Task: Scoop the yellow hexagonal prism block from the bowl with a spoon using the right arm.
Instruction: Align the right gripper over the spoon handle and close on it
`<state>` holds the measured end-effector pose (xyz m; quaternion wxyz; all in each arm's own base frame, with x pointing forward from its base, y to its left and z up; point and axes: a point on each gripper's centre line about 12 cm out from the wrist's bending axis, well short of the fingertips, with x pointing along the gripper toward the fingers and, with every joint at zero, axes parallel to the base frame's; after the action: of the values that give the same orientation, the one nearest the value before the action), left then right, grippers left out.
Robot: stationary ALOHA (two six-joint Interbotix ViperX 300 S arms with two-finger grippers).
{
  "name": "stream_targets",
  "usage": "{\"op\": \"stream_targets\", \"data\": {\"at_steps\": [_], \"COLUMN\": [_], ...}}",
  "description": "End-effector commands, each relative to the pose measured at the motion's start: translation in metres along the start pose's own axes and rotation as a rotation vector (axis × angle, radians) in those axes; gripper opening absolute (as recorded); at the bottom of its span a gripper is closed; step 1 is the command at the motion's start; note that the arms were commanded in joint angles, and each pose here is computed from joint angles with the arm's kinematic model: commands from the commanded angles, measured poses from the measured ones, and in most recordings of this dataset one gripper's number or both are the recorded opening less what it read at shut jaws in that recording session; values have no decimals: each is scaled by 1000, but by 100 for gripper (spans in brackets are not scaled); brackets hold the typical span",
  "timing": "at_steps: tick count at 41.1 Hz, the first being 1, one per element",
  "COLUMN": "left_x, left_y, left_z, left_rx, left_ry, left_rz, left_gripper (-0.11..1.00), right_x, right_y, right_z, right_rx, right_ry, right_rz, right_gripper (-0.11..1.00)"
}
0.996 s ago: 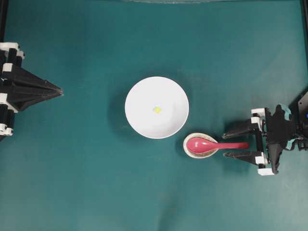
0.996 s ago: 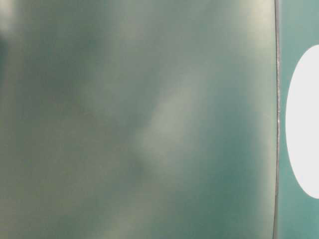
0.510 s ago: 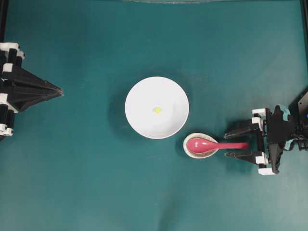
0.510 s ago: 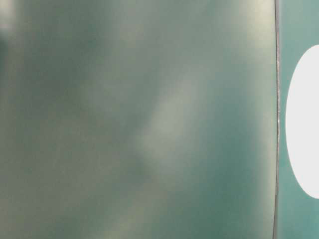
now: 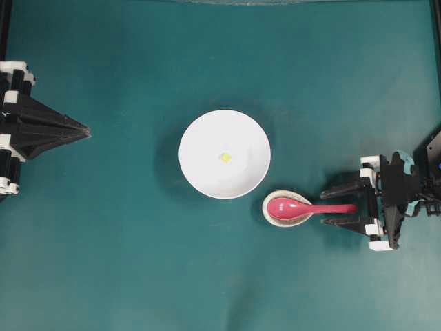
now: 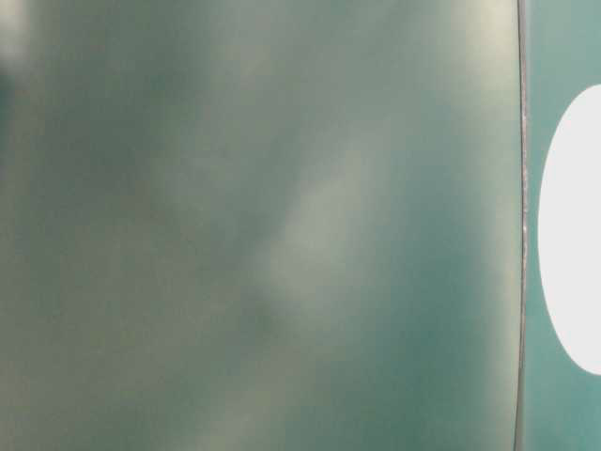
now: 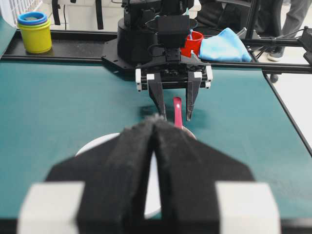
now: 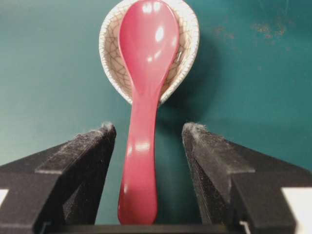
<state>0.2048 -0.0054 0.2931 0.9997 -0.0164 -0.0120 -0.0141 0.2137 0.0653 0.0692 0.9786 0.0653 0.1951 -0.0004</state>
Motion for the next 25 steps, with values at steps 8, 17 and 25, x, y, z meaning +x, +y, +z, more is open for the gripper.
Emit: {"op": "stream_targets", "data": {"at_steps": [8, 17, 25], "left_x": [2, 2, 2], "left_y": [0, 0, 0], "left_z": [9, 9, 9], "left_rx": [-1, -1, -1], "left_ry": [-23, -23, -25], "left_rz": [2, 2, 2], "left_gripper": [3, 3, 3], "right_x": [0, 1, 1], "right_y": [3, 3, 3], "right_z": [3, 4, 5], "right_rx": [-4, -17, -18], "right_ry": [-17, -26, -28], "right_rz": [10, 12, 10], "right_gripper": [61, 61, 61]}}
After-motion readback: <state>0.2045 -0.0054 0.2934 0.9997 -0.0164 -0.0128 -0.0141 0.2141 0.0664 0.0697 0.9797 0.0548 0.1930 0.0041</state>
